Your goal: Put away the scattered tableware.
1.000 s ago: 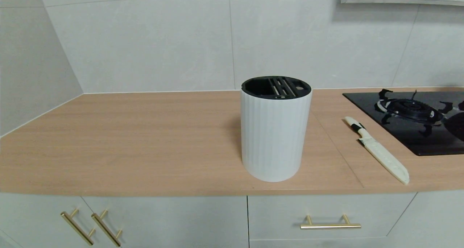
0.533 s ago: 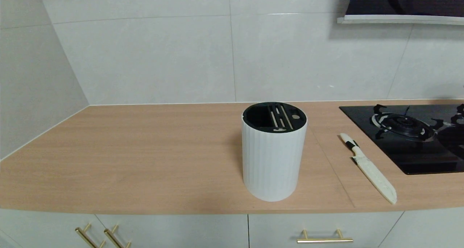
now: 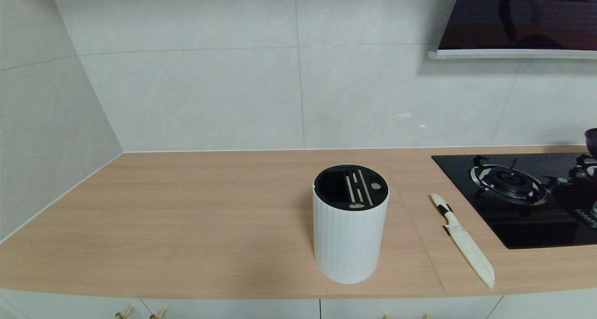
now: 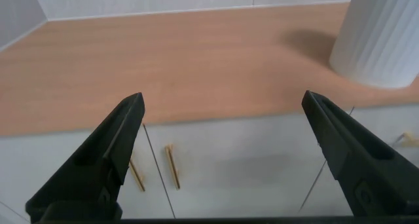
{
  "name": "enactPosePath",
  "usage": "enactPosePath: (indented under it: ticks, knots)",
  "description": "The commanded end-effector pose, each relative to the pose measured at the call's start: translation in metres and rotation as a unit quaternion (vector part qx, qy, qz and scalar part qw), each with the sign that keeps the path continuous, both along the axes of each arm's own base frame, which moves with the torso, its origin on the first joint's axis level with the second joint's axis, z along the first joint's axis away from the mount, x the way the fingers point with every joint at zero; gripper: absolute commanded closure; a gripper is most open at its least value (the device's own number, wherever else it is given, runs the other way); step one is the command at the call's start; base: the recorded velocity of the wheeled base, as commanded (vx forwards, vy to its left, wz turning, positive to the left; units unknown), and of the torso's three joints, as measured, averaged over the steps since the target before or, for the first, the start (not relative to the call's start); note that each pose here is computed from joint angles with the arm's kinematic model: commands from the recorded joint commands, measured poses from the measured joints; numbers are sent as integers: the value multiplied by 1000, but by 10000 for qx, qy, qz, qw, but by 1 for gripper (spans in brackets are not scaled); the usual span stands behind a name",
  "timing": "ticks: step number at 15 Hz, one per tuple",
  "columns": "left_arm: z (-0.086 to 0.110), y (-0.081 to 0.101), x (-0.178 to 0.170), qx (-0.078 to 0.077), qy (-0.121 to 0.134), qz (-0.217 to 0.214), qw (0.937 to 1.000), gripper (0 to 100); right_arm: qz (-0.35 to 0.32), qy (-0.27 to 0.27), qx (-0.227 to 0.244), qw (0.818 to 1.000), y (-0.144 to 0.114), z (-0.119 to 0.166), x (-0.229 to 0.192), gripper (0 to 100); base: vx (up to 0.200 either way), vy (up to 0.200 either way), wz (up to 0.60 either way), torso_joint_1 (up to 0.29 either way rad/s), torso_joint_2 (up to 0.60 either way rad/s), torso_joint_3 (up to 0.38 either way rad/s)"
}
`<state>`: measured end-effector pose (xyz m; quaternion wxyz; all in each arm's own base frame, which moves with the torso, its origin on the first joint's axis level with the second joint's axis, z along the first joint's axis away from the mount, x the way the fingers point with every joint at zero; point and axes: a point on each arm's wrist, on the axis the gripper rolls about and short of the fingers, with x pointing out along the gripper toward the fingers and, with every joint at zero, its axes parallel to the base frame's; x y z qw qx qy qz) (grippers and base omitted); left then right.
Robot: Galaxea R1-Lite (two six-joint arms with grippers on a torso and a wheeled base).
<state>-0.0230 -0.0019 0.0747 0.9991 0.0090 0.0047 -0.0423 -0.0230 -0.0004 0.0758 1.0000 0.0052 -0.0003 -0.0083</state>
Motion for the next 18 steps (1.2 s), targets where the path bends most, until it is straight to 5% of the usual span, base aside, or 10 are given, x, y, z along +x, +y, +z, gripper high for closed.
enactPosePath:
  ticks: [1,8,18]
  knots:
    - [0,0,0,-1,3,1,10000,0,6,2,-6,10000,0,0,0,0,0,0,0,271,-593,-325]
    - [0,0,0,-1,3,1,10000,0,-1,-5,-6,10000,0,0,0,0,0,0,0,209,-431,-222]
    - [0,0,0,-1,3,1,10000,0,-17,5,-175,9998,0,0,0,0,0,0,0,4,-7,-4]
